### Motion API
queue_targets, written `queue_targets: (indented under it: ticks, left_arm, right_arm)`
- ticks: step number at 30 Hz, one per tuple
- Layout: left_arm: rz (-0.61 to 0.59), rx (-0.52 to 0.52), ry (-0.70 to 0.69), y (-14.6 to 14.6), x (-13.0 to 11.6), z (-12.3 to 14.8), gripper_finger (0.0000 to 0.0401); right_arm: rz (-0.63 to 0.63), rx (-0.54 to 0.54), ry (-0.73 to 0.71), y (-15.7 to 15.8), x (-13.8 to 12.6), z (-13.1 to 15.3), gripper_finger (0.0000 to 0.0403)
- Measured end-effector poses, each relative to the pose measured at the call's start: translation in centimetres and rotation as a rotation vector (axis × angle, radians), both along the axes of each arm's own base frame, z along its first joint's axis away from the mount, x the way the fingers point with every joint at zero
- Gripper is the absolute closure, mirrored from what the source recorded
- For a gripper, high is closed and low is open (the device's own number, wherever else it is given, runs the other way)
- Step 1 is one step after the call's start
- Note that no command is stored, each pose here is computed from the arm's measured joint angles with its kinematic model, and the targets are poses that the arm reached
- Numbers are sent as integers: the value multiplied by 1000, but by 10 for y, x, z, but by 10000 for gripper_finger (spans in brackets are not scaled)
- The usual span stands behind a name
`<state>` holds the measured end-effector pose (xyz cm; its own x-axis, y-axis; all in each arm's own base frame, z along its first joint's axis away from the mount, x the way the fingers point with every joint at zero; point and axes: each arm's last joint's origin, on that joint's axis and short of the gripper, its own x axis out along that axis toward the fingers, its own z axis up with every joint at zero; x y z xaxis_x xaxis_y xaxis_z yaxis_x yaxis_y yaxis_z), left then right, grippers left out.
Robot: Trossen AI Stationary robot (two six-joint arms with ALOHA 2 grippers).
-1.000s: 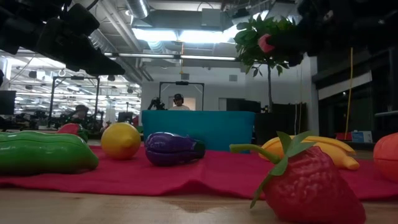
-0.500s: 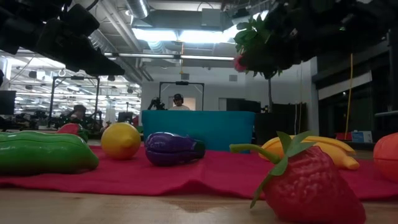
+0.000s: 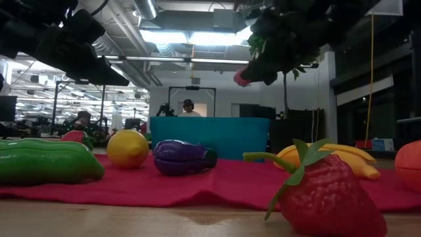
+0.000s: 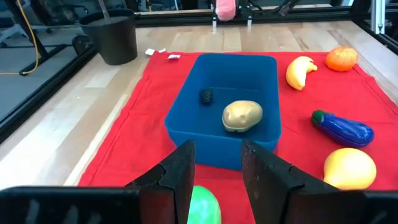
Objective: Pick and placing Produce into tupperware
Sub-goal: Put the pink peach into the blue bin
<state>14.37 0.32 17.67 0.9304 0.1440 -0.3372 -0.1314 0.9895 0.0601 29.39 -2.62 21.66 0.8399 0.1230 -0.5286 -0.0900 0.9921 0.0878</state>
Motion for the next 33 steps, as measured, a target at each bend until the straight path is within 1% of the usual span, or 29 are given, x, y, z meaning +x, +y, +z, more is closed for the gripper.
queue_targets:
  ticks: [4, 6, 13, 26, 33]
  left_arm:
    - [0, 0, 0, 0, 0, 0, 280]
    - [0, -1, 0, 0, 0, 0, 280]
    - [1, -3, 2, 0, 0, 0, 280]
    - [1, -3, 26, 0, -1, -2, 280]
    - [1, -2, 26, 0, -1, -2, 280]
  right_arm:
    - [27, -11, 131, -1, 9, -1, 328]
    - [39, -19, 173, -1, 14, 1, 328]
    - [61, -43, 199, -3, 28, 0, 328]
    - [55, -21, 308, -3, 41, -36, 328]
    - [71, -23, 340, 0, 45, -50, 328]
